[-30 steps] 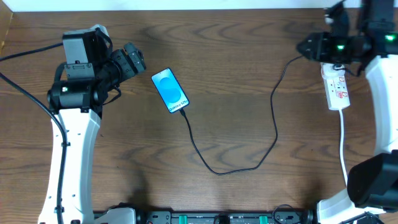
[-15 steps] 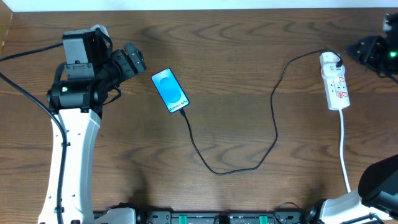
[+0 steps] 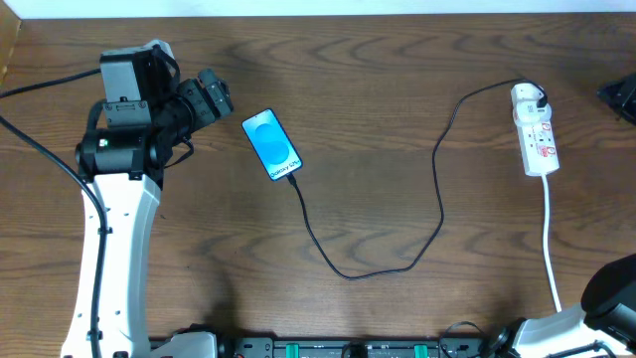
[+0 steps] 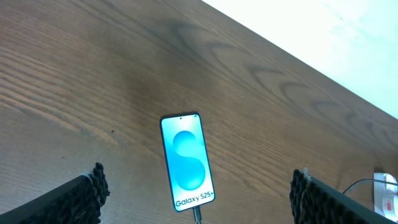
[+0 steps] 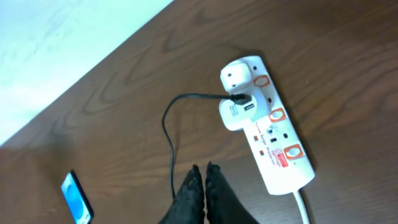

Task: Plug charger to phone and switch on socket
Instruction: 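Move the right gripper over the white power strip's switch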

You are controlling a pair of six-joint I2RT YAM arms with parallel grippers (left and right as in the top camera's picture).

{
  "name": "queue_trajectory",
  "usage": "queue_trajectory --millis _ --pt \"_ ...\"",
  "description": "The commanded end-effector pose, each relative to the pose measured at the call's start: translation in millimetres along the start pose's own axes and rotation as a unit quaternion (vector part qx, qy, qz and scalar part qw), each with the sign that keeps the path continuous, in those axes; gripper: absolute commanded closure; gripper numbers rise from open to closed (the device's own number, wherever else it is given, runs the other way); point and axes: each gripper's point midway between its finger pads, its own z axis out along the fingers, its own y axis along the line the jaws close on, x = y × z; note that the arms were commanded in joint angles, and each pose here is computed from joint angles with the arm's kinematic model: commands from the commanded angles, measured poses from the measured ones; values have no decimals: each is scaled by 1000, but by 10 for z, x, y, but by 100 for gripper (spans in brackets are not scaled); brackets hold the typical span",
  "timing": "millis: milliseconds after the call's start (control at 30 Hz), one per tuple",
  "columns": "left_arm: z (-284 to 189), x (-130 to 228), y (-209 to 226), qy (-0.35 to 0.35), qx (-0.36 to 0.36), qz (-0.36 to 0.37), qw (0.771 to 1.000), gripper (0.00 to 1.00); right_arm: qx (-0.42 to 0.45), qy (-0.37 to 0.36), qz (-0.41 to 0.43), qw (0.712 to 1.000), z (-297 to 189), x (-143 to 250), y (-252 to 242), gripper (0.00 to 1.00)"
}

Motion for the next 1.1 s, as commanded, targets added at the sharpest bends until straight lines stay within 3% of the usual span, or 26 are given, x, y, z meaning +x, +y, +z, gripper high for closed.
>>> queue_trajectory --millis 0,1067 --pt "-19 -20 33 -5 -7 6 1000 5 0 3 4 1000 75 -42 -92 99" --pt "-19 -20 33 -5 -7 6 1000 5 9 90 132 987 1183 265 -884 99"
